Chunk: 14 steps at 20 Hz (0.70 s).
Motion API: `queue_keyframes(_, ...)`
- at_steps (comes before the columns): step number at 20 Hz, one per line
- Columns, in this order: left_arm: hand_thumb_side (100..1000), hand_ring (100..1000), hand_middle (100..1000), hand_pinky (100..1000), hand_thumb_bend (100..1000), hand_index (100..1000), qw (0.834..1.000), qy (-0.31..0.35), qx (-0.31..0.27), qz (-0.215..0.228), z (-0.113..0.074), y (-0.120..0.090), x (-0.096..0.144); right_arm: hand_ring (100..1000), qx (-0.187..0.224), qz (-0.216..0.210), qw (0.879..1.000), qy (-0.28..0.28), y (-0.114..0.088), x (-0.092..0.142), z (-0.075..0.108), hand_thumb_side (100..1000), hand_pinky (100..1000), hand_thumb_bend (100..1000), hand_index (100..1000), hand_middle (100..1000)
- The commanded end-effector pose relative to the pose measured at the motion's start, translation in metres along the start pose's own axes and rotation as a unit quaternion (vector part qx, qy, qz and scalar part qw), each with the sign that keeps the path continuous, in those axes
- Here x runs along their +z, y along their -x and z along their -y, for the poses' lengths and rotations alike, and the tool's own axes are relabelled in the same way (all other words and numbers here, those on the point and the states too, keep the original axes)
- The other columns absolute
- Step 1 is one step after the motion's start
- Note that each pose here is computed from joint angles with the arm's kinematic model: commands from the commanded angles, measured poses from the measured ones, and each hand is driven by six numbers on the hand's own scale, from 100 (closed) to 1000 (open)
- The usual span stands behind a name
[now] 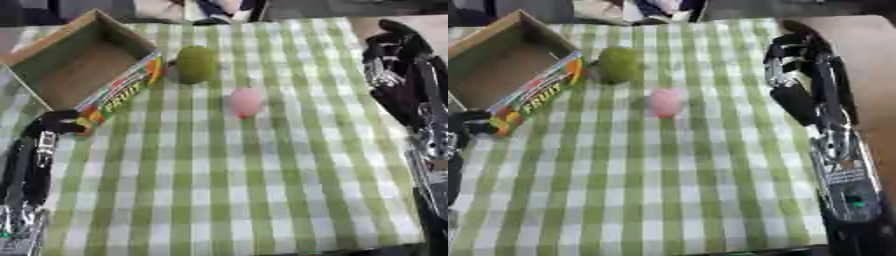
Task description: Pick up objects on the table and place them in the box.
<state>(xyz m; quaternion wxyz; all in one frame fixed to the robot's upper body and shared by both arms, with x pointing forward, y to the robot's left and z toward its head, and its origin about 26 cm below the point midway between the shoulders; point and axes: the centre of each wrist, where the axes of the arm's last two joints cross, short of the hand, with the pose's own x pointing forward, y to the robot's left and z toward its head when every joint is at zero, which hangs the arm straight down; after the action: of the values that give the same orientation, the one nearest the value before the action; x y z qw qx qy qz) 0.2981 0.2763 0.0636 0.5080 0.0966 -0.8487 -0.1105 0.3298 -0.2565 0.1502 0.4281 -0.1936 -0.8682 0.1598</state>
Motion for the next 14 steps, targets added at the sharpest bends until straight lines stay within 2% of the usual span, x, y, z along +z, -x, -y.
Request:
queue_keyframes(1, 902, 611, 660, 821, 100, 732, 1.000, -0.001, -0.008, 0.015, -0.0042, -0.0062, -0.0049, 675, 0.004, 0.012, 1.000, 0.003, -0.0047, -0.0037, 0.0046, 573, 537, 100, 877, 688)
queue_keyframes(14, 902, 612, 660, 820, 100, 731, 1.000, 0.000, -0.007, 0.015, -0.0041, -0.0064, -0.0052, 675, 0.004, 0.014, 1.000, -0.001, -0.0052, -0.0046, 0.0037, 568, 538, 100, 878, 689)
